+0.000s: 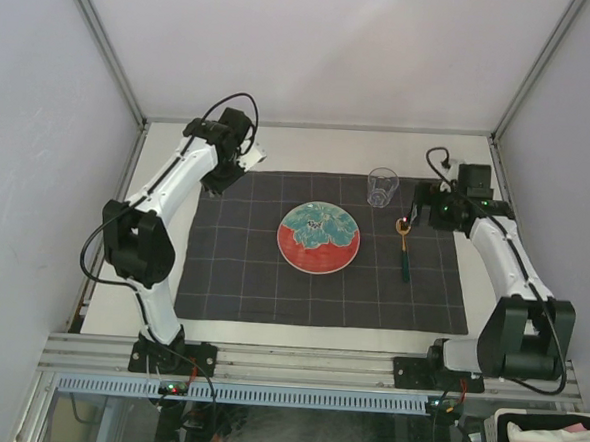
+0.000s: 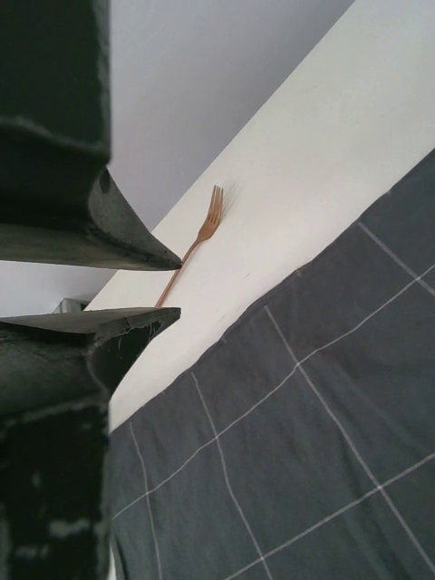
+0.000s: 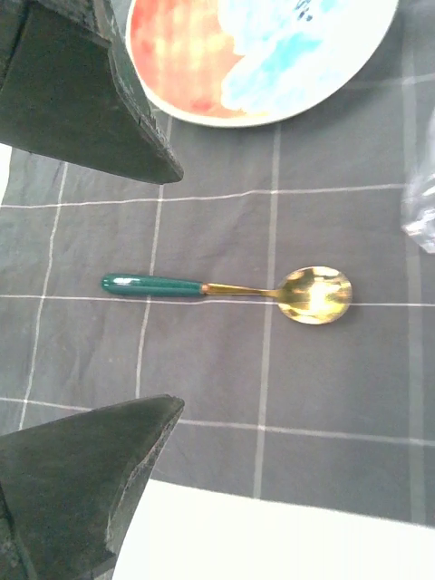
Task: Set the dinner table for one person
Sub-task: Adjust the spoon with the napkin.
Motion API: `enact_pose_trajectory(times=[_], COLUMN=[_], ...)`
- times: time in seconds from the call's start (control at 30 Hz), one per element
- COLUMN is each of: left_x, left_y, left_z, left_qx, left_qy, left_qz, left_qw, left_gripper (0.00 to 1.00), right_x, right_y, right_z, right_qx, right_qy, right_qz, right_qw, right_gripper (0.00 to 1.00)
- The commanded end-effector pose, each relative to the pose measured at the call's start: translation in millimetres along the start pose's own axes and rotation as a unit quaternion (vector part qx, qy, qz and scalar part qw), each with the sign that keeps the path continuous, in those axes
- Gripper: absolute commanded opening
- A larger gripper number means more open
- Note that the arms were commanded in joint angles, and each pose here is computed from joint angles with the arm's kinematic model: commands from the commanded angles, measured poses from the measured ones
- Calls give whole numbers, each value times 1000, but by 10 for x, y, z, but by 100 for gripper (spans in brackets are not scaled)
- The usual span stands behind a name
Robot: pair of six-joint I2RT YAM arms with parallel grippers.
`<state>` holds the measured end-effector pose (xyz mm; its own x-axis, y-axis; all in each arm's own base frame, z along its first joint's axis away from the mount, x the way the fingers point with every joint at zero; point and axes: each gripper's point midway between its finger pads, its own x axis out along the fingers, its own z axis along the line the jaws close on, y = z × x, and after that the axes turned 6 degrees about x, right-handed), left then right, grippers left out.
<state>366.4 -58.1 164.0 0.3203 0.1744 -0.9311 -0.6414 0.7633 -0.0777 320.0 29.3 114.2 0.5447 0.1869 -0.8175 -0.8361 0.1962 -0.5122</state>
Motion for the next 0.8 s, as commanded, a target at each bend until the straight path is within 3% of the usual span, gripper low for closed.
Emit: enact_pose_trajectory(times=[0.0, 0.2, 0.37, 0.47, 0.57, 0.63, 0.77], left_x=[-79, -10, -480, -916, -1171, -1129, -721], left_y=[-153, -135, -104, -22, 210, 469, 987], left_z=[151, 280, 671, 853, 797, 739, 524], left_qx=[1, -44, -114, -152, -184, -211, -302], left_qy=[-18, -61, -160, -185, -137, -107, -22], left_qz=[-27, -17, -59, -105, -135, -118, -46], left_qw=[999, 997, 979, 965, 964, 964, 952], left_gripper=[27, 25, 25, 37, 71, 90, 96], right_x=[-440, -680, -1070, -1203, -1309, -1343, -1291], right_y=[-692, -1118, -1236, -1148, -1028, -980, -945], right_z=[73, -219, -375, -262, 49, 189, 186], right_qx=[-28, -24, -48, -74, -114, -129, -154], right_qy=[0, 93, 168, 136, 58, 37, 49], right_qz=[-131, -207, -259, -255, -251, -251, -238], right_qw=[991, 974, 950, 954, 960, 959, 958], right_gripper=[100, 100, 100, 100, 100, 100, 100])
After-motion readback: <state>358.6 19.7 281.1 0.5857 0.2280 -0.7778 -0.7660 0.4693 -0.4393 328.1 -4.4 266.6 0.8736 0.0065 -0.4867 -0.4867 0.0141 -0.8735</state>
